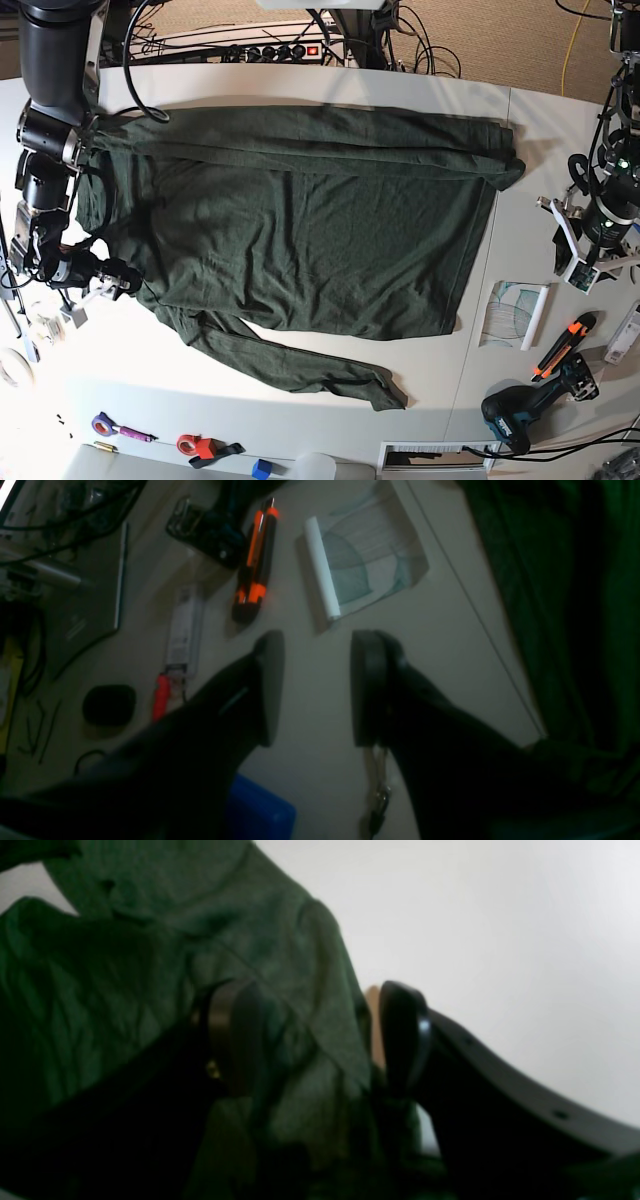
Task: Layout the t-shirt on the table in an organized manner, then fold the t-shirt properly
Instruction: 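Release the corners and move both grippers toward the shirt's sides, then grasp the shirt's side edges near the hem with both grippers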
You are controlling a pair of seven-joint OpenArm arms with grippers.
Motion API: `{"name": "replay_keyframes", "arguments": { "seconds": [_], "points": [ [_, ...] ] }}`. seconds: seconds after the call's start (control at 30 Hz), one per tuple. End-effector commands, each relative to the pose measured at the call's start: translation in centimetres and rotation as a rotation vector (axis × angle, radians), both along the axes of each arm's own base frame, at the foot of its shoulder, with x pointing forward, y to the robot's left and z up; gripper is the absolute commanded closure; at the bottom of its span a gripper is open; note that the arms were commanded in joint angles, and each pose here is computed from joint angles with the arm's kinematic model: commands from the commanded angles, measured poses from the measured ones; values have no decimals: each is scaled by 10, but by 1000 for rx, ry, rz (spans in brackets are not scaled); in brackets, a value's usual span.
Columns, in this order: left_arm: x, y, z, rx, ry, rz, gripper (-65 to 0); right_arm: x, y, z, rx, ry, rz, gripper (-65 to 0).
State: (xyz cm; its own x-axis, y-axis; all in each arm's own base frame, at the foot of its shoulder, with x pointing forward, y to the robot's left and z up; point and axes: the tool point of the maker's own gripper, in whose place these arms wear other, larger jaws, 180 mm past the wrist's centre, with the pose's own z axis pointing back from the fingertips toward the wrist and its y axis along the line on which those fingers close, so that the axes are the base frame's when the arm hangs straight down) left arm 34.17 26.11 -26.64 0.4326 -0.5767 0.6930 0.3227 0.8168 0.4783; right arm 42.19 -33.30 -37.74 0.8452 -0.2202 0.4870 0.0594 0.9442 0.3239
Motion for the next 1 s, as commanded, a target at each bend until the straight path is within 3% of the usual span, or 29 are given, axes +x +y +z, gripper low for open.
{"name": "replay_keyframes", "arguments": {
  "seconds": [0.0,0.2,0.33,0.4,0.47,0.53,0.57,0.73,0.97],
  "points": [
    [7,5,18,19,-54,-4,-237,6,0,9,-7,-8,9,-363],
    [7,4,19,16,-59,-8,-237,11,36,15,126,-39,78,-363],
    [7,-3,18,-23,-54,-22,-237,13,41,15,139,-46,76,-353],
    [5,-9,15,-49,-41,-44,-237,13,38,13,123,-42,72,-303],
    [6,-17,12,-105,-44,-63,-236,12,36,12,109,-34,72,-189],
    [9,-30,7,-183,-48,-90,-229,11,36,11,108,-29,74,-24],
    [14,-35,4,-234,-45,-93,-227,11,36,11,109,-28,75,0],
    [64,-42,-9,-536,-13,-27,-228,11,36,11,108,-29,75,0],
    [134,-45,-33,-878,170,73,-228,11,36,11,109,-30,75,0]
  ]
}}
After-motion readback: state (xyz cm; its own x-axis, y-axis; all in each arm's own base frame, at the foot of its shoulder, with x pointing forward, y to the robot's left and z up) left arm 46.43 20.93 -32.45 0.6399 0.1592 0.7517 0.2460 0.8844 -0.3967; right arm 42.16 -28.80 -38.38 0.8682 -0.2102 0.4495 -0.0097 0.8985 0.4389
